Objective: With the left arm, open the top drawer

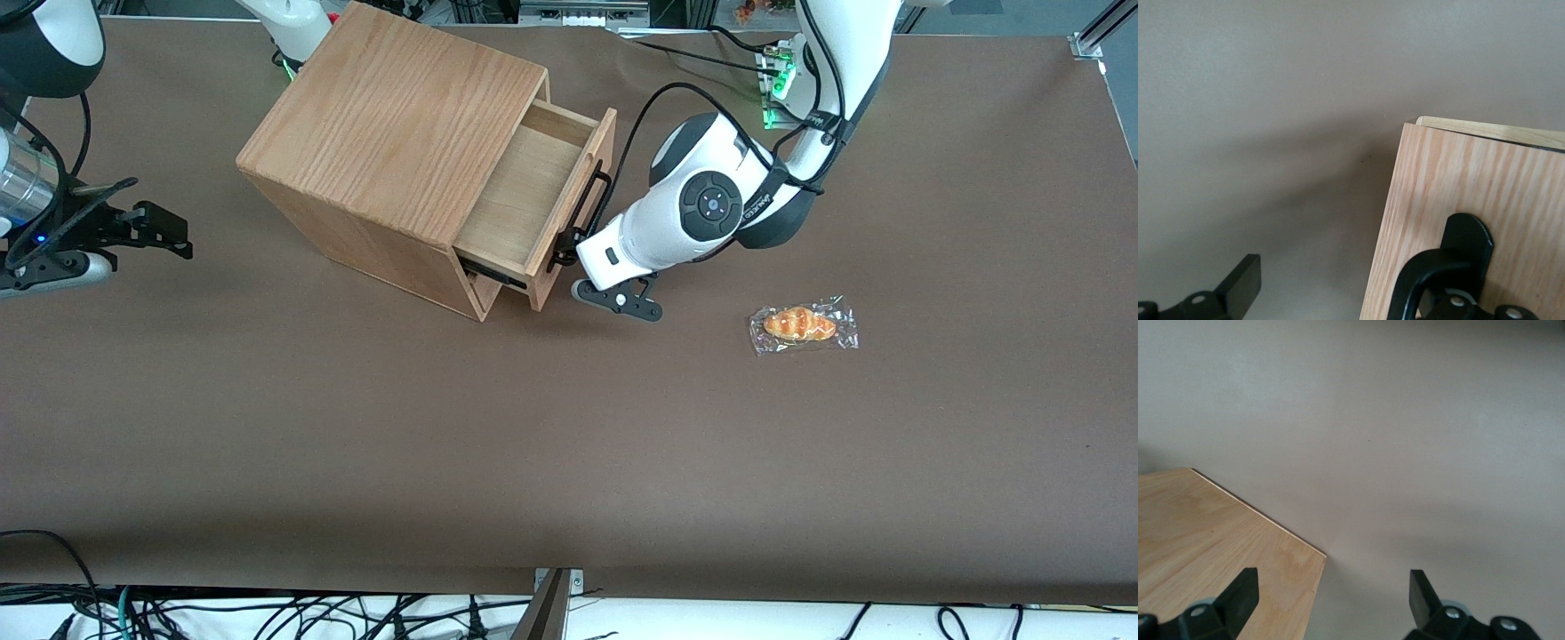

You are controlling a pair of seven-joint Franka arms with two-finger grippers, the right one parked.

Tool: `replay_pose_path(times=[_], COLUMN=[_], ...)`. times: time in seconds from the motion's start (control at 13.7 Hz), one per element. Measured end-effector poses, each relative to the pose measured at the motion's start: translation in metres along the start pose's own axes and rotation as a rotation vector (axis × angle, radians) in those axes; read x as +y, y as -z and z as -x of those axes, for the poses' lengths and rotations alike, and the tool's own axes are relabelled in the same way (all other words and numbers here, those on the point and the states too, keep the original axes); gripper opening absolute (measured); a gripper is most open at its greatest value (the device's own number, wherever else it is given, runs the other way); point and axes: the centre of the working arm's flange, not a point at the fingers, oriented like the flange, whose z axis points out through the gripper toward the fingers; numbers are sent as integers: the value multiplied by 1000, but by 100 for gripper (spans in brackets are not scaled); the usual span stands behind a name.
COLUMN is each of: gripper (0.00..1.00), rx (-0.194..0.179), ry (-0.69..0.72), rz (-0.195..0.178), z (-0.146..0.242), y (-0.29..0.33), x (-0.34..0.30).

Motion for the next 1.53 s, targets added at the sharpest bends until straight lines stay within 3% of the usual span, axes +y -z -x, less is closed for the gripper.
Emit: replay_pose_path(times=[0.8, 1.02, 1.09, 1.24, 1.53], gripper=[100, 100, 100, 100, 100], rx=[-6, -23, 2, 15, -20], ry=[-4, 9, 19, 45, 105], rz=[2, 22, 31, 46, 49], z=[-4, -11, -18, -27, -37], y=[8, 35, 51, 78, 120], x=[-8, -12, -17, -34, -80])
